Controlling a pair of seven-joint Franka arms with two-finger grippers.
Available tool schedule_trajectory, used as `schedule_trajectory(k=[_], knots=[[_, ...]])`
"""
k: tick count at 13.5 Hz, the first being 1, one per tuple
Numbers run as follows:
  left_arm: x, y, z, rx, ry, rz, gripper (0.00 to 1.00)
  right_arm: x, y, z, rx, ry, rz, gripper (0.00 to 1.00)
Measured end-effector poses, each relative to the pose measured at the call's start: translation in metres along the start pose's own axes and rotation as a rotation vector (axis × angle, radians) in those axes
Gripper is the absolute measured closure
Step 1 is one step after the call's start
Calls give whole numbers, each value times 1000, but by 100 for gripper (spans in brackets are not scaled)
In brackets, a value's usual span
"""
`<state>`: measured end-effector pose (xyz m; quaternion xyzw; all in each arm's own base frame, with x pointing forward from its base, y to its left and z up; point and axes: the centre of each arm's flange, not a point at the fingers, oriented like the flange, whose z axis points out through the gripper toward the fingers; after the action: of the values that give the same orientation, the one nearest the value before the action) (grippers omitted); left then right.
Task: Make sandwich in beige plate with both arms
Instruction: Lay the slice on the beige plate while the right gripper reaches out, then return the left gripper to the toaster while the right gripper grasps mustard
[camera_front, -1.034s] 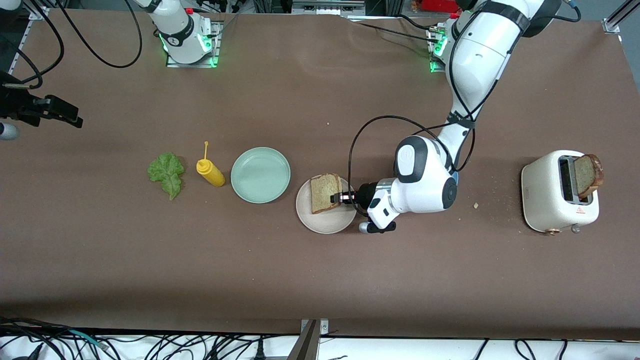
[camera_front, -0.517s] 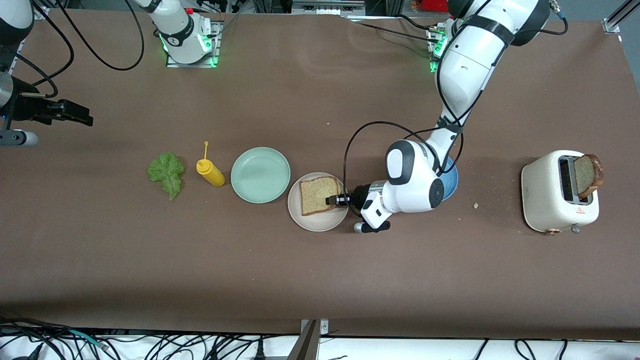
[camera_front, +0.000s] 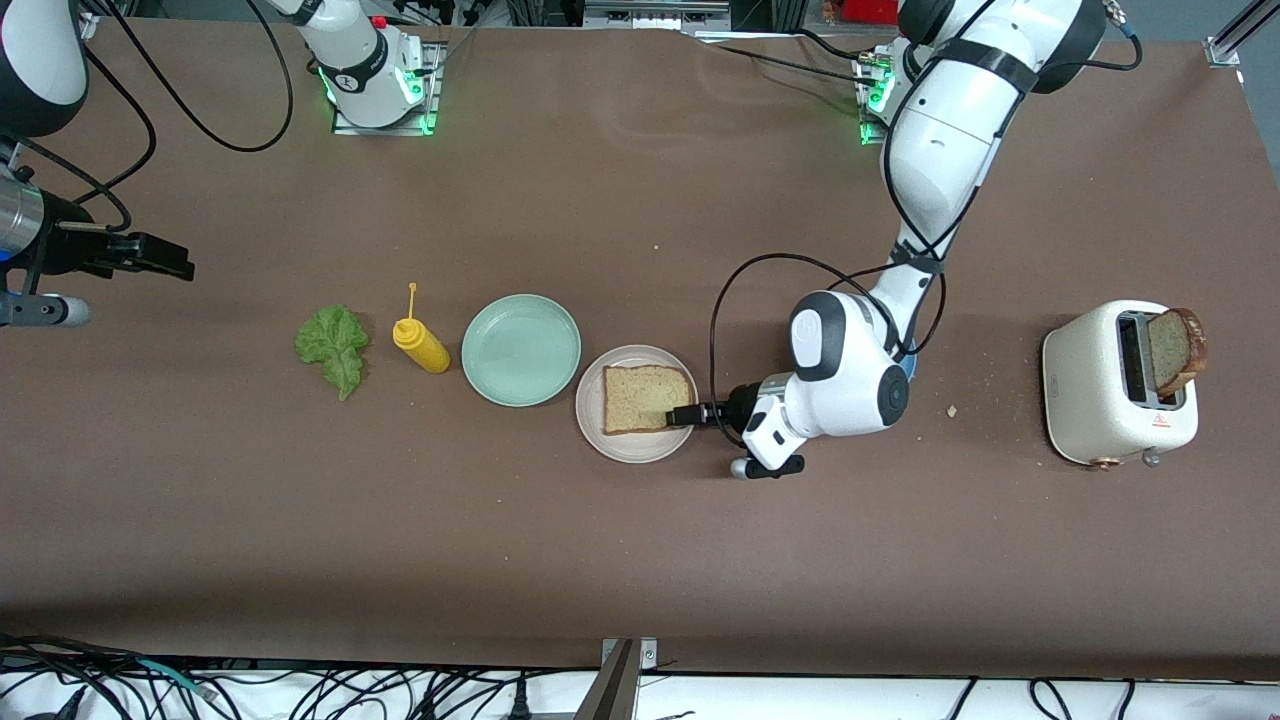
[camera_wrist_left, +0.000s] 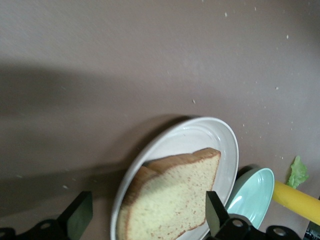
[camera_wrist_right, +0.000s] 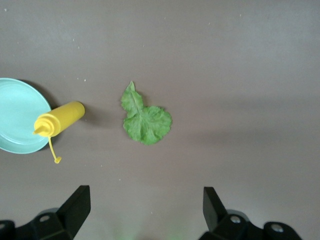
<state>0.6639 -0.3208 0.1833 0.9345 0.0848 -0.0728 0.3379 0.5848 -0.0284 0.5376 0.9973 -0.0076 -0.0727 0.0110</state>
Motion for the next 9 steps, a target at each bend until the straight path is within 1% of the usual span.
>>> schedule_trajectory(k=[2, 3, 6, 9], knots=[[9, -8, -14, 5, 16, -2, 0, 6, 1, 6, -3, 32, 0, 0], [15, -12, -24, 29, 20, 13, 0, 10, 1, 12, -4, 52, 0, 0], [27, -21, -65, 117, 14, 35, 0, 20, 0, 41, -6, 86, -1, 0], [36, -35, -125, 220, 6, 53, 0, 25, -1, 76, -8, 116, -4, 0]])
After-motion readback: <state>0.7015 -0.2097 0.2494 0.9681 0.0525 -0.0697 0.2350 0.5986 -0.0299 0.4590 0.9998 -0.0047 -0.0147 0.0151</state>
